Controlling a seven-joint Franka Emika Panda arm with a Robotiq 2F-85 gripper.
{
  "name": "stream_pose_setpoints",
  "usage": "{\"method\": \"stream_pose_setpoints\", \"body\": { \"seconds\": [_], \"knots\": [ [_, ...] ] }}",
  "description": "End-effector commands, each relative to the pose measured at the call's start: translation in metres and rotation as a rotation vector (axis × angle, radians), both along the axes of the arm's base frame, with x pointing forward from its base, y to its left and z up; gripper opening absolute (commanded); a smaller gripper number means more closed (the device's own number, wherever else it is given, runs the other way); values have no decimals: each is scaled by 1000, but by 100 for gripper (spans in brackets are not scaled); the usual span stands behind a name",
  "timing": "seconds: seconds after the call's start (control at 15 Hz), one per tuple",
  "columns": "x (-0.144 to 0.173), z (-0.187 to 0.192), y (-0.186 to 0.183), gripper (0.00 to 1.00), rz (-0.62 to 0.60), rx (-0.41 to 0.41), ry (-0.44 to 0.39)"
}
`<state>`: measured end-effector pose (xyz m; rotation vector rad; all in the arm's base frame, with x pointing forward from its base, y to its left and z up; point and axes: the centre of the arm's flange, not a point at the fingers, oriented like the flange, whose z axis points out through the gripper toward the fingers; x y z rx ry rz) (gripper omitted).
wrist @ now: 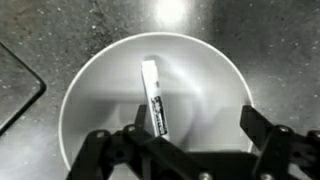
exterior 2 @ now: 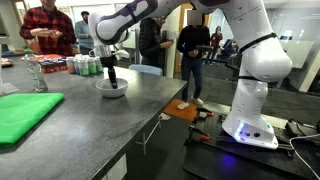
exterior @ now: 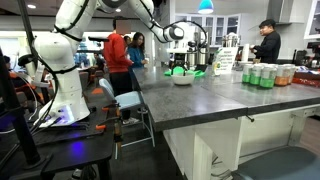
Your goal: Remove the marker from the bowl and put it on the table
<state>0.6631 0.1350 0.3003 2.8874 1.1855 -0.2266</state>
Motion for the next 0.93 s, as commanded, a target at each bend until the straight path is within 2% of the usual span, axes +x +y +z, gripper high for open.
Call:
{"method": "stream_pose_setpoints", "body": {
  "seconds": [0.0, 0.47, 0.53, 0.67, 0.87],
  "knots": [
    [11, -8, -1, 99, 22, -20, 40],
    [14, -26, -10, 96, 19, -39, 45],
    [14, -27, -10, 90, 21, -36, 48],
    [15, -29, -11, 64, 24, -33, 46],
    [15, -30, -13, 39, 22, -29, 42]
  ]
}}
